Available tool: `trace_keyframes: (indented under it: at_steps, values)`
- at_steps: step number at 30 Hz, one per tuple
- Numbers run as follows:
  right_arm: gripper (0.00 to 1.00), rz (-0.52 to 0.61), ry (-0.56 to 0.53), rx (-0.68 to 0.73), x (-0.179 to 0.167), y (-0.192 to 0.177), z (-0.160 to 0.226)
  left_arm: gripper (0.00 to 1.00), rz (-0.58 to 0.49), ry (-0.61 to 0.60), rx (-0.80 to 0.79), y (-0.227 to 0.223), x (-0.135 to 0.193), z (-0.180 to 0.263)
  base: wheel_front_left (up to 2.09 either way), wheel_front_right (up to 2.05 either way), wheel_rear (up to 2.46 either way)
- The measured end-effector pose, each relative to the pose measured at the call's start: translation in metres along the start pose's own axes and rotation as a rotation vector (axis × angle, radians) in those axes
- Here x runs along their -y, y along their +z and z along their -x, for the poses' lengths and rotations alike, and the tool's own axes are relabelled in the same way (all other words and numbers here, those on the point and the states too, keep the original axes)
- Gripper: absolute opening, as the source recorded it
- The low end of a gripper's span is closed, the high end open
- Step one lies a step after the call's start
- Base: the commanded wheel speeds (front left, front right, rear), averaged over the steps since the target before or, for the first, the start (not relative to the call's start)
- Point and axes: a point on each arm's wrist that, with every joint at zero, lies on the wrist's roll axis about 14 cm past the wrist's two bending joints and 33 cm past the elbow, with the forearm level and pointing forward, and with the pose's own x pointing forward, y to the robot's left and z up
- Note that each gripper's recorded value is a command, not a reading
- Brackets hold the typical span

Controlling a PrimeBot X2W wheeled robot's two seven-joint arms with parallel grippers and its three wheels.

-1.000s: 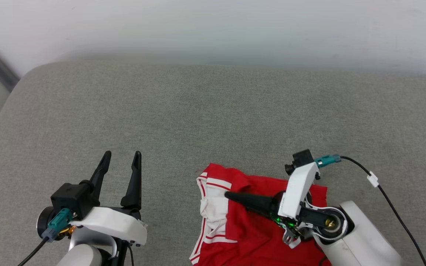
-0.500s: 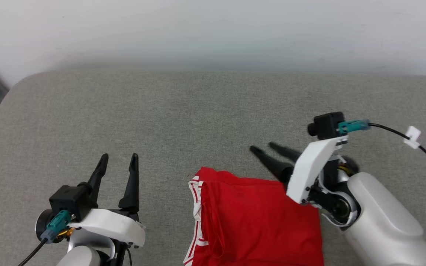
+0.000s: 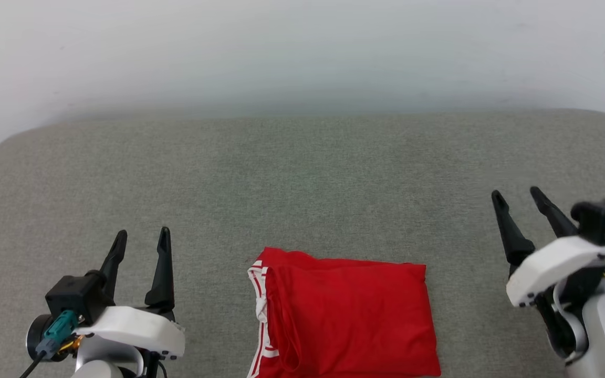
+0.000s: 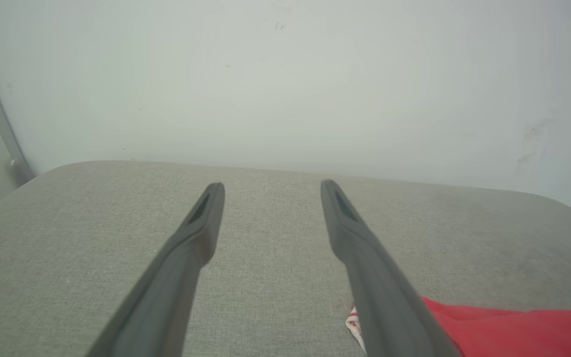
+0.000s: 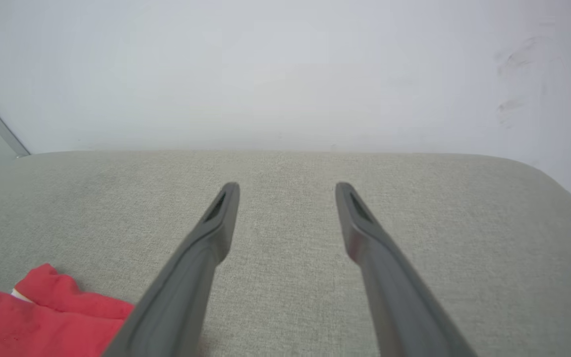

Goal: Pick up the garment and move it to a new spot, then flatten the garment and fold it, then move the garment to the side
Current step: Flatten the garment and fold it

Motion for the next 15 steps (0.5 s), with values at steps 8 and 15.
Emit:
trace_keyframes:
  at_steps: [8, 15]
  values:
    - [1.0, 0.024, -0.04, 0.171, -0.006, 0.023, 0.047, 1.0, -0.006, -0.02, 0.001, 0.0, 0.007, 0.008, 0.0, 0.0, 0.0]
    - [1.0, 0.027, -0.04, 0.171, -0.016, 0.022, 0.07, 1.0, -0.009, -0.027, -0.01, -0.004, 0.009, 0.013, 0.0, 0.0, 0.0]
